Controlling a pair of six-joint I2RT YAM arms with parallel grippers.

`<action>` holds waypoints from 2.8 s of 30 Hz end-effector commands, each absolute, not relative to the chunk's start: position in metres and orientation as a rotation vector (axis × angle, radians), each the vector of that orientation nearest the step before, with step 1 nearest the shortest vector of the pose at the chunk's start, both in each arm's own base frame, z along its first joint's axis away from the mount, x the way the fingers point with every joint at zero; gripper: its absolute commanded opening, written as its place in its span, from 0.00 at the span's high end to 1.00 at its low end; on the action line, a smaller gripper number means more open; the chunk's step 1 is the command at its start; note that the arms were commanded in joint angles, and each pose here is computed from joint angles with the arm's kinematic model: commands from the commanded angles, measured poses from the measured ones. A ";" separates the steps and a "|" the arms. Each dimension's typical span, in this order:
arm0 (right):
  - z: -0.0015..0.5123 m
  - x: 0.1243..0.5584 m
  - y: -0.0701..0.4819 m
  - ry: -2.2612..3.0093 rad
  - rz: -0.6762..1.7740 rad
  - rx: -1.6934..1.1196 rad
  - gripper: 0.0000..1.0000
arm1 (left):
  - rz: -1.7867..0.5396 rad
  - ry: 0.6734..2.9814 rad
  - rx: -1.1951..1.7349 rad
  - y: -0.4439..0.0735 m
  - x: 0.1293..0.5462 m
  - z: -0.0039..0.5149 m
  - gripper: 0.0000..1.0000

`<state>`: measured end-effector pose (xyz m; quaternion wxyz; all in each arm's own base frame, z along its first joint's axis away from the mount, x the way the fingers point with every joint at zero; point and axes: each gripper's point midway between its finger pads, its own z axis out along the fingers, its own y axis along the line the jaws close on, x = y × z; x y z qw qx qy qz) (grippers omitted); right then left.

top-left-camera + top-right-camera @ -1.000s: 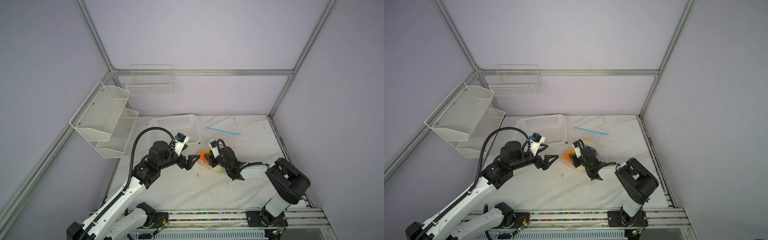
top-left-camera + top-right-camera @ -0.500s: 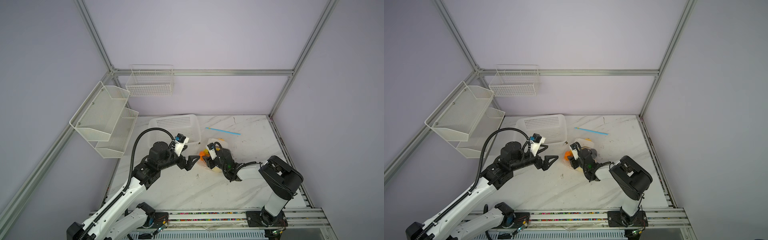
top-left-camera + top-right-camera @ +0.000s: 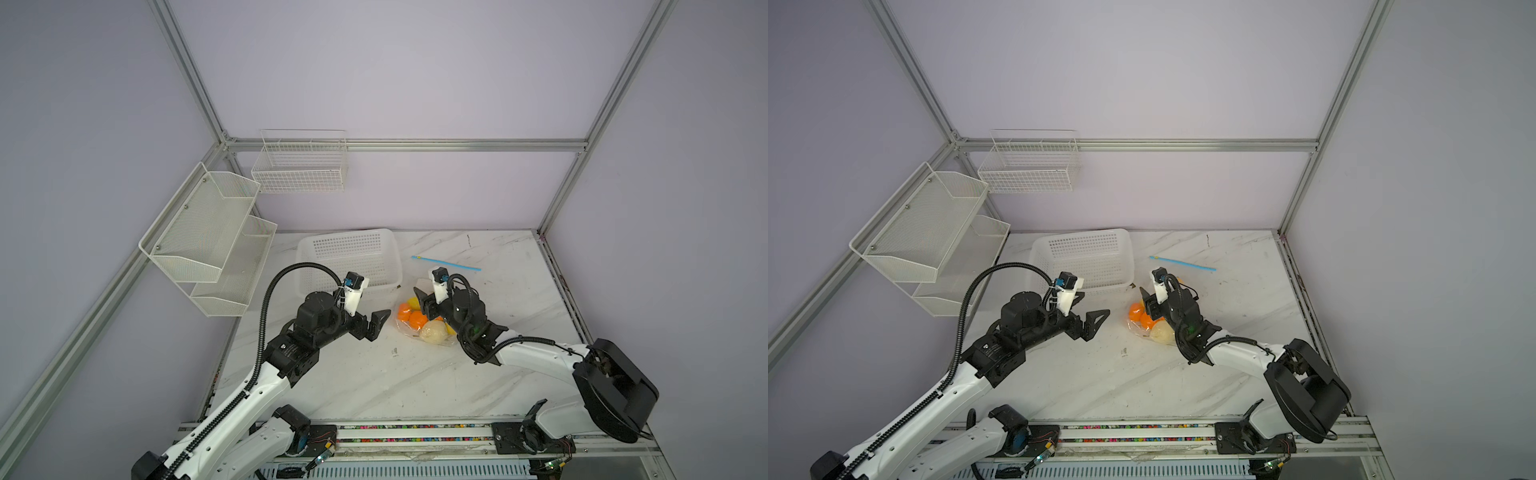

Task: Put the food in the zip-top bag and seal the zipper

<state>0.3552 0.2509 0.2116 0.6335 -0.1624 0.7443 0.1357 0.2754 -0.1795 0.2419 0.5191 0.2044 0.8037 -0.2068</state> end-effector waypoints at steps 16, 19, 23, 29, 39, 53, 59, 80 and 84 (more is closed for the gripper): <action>0.174 0.401 0.054 1.540 -0.141 0.081 0.03 | 0.305 1.909 -0.132 0.016 0.328 0.145 0.07; 0.176 0.396 0.044 1.491 -0.161 0.083 0.03 | 0.263 1.872 -0.182 0.027 0.333 0.143 0.06; 0.175 0.389 0.029 1.435 -0.142 0.111 0.03 | 0.254 1.851 -0.154 0.031 0.345 0.140 0.07; 0.160 0.398 0.023 1.469 -0.129 0.123 0.03 | 0.195 1.803 -0.172 0.051 0.360 0.147 0.09; 0.140 0.424 0.002 1.562 -0.164 0.244 0.03 | 0.136 1.753 -0.229 0.053 0.378 0.140 0.10; 0.141 0.424 -0.002 1.561 -0.174 0.264 0.03 | 0.134 1.786 -0.176 0.048 0.392 0.115 0.04; 0.140 0.426 0.000 1.568 -0.167 0.261 0.03 | 0.135 1.789 -0.171 0.049 0.396 0.114 0.00; 0.130 0.446 0.016 1.655 -0.022 0.099 0.03 | 0.139 1.801 -0.166 0.048 0.399 0.112 0.00; 0.130 0.447 0.016 1.655 -0.013 0.100 0.03 | 0.139 1.799 -0.167 0.048 0.398 0.113 0.00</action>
